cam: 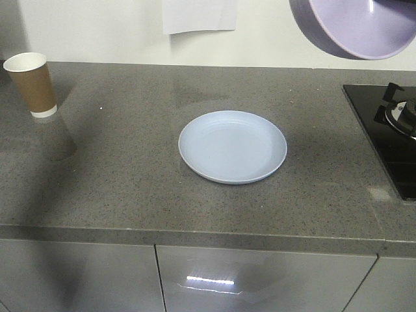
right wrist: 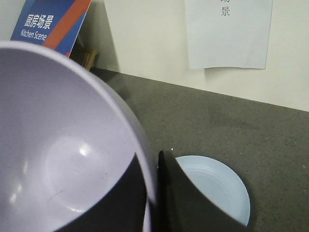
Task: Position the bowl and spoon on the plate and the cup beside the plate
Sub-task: 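Drive the base up to the counter, centering on the blue plate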
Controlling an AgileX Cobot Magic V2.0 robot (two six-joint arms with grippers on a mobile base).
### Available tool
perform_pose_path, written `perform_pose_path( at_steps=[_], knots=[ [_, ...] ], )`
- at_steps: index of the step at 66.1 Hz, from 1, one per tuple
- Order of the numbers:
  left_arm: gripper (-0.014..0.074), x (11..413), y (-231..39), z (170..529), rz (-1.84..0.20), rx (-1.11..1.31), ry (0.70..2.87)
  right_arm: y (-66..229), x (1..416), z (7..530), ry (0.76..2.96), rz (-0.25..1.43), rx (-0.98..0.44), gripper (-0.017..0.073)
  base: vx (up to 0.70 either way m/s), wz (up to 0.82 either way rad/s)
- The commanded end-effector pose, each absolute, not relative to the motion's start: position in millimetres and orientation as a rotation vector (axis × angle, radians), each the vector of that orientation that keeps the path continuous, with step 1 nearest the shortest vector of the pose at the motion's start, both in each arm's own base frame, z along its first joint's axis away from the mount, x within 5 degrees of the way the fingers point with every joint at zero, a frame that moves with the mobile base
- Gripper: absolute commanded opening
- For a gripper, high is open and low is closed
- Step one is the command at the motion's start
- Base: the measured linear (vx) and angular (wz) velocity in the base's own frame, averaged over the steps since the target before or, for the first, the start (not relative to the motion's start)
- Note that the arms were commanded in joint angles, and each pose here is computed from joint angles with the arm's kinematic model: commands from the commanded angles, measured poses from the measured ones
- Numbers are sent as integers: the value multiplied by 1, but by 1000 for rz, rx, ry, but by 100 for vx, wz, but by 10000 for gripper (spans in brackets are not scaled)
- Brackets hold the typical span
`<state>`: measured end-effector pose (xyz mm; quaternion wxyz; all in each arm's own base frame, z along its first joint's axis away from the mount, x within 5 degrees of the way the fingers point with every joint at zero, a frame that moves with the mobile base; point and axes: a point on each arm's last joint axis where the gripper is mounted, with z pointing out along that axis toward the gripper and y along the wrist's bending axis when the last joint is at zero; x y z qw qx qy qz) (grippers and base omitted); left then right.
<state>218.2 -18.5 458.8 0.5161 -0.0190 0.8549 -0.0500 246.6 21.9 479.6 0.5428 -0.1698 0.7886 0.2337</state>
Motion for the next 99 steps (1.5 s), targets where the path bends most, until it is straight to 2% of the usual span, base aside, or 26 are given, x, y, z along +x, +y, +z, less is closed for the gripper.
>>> perform_pose_path(
  at_steps=[1,99],
  knots=[
    [-6,213,-19,476,-143,-50,1944,24,237,499,1771,563,-382,-10,4,-5],
    [-6,213,-19,476,-143,-50,1944,24,237,499,1771,563,-382,-10,3,-2]
  ],
)
